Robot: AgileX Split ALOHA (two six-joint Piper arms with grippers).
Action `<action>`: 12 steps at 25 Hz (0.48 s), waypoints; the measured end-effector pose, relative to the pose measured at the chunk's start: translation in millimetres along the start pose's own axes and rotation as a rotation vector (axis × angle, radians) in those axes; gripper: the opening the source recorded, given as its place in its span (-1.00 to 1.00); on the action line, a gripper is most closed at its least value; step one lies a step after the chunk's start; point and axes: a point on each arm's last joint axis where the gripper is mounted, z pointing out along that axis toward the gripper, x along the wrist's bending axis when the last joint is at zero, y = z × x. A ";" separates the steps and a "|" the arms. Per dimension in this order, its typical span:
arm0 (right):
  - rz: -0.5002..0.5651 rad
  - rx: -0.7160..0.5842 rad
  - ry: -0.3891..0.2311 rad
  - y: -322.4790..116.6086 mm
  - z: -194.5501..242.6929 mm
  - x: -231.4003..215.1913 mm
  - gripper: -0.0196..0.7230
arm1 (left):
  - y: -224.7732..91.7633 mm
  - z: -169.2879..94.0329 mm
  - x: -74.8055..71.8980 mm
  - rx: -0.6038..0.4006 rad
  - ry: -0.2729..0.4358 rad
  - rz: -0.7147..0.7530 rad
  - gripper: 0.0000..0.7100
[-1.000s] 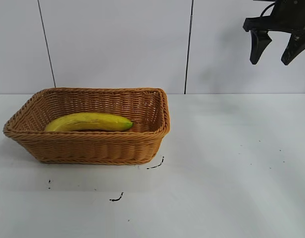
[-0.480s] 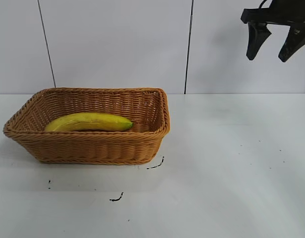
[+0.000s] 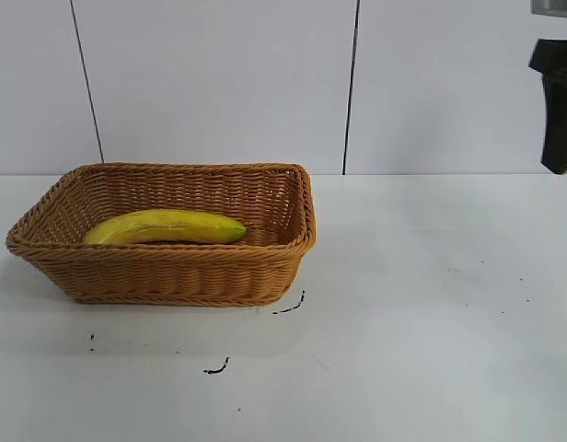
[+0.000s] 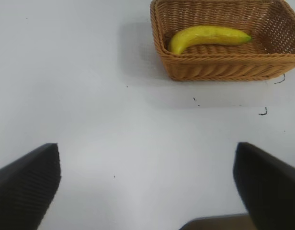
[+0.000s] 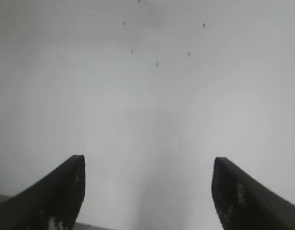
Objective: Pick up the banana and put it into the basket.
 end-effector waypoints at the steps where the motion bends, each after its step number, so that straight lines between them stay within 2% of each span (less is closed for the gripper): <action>1: -0.001 0.005 -0.004 -13.9 -1.6 0.4 0.48 | 0.0 0.0 0.0 0.000 0.000 0.000 0.96; 6: -0.016 -0.036 -0.039 -78.2 -8.7 1.0 0.48 | 0.0 0.0 0.0 0.000 0.000 0.000 0.96; 12: -0.027 -0.212 -0.102 -146.1 -4.3 -1.5 0.48 | 0.0 0.0 0.0 0.000 0.000 0.000 0.96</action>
